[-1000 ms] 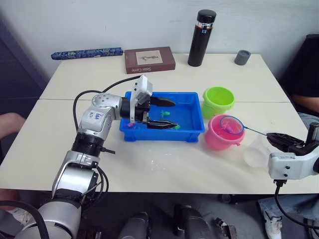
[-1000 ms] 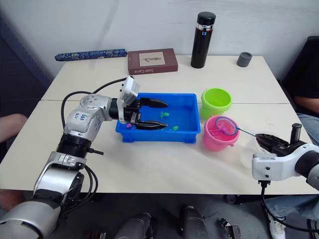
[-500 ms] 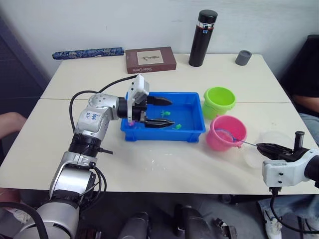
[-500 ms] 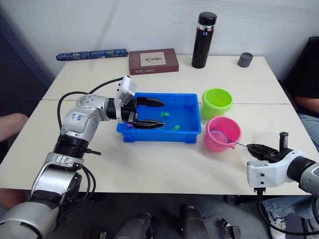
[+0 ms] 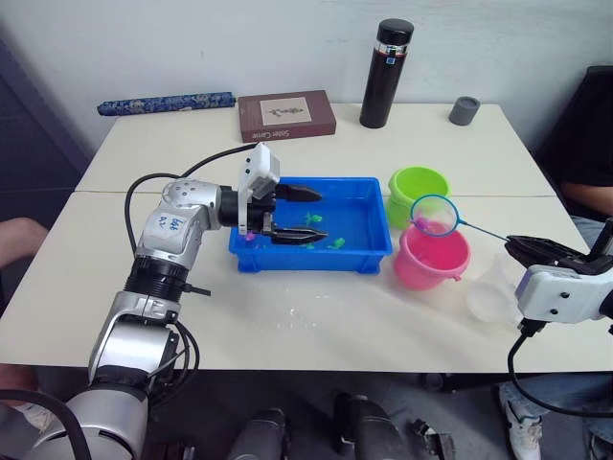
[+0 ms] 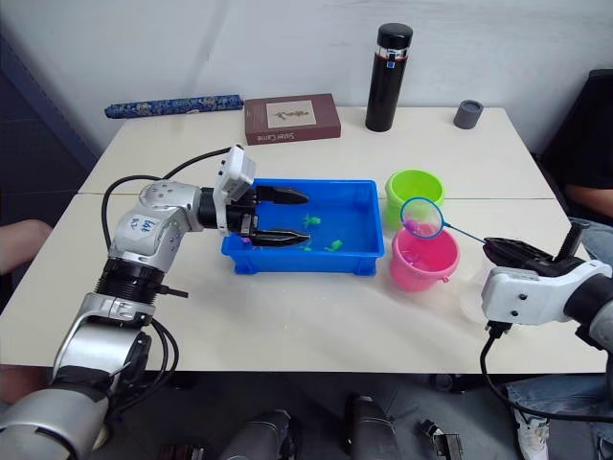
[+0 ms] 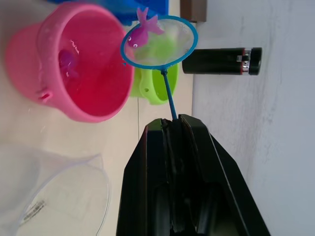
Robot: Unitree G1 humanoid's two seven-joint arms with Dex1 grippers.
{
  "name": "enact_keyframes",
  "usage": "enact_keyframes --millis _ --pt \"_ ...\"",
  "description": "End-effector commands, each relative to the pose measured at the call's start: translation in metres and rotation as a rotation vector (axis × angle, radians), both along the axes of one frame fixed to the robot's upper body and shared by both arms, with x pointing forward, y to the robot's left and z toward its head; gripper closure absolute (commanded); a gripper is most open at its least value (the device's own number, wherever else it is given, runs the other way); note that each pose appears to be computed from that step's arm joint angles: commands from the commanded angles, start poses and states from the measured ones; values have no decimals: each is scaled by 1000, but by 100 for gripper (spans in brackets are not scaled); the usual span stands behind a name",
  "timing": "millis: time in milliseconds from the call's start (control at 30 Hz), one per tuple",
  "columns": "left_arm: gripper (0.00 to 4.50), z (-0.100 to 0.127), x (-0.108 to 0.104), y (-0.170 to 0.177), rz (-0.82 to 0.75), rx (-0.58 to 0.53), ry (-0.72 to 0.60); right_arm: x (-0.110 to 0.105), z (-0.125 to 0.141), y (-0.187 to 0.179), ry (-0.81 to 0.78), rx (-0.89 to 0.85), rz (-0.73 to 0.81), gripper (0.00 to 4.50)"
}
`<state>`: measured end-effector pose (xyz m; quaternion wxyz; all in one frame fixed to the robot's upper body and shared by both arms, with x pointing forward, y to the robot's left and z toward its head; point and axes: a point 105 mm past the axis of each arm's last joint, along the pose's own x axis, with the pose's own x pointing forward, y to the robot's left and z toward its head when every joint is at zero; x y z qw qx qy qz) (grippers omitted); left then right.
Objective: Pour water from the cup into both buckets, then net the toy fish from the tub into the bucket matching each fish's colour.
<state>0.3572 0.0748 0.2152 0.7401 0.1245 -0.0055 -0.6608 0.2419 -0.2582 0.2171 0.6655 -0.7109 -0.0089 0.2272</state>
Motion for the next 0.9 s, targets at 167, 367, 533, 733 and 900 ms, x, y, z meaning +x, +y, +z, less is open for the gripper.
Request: enact_keyframes --millis 167,367,533,733,900 --pt "10 6 -1 16 51 -3 -35 -7 -12 -3 58 -140 72 450" --pt "10 7 0 16 66 -5 -41 3 -6 -7 45 -146 57 450" --pt "10 8 1 15 69 -12 -44 -2 -18 -1 80 -133 67 450" --pt "10 8 2 14 66 -13 -47 9 11 -11 -52 -172 1 450" --pt "10 9 3 13 66 -17 -49 4 7 -7 -20 -170 28 450"
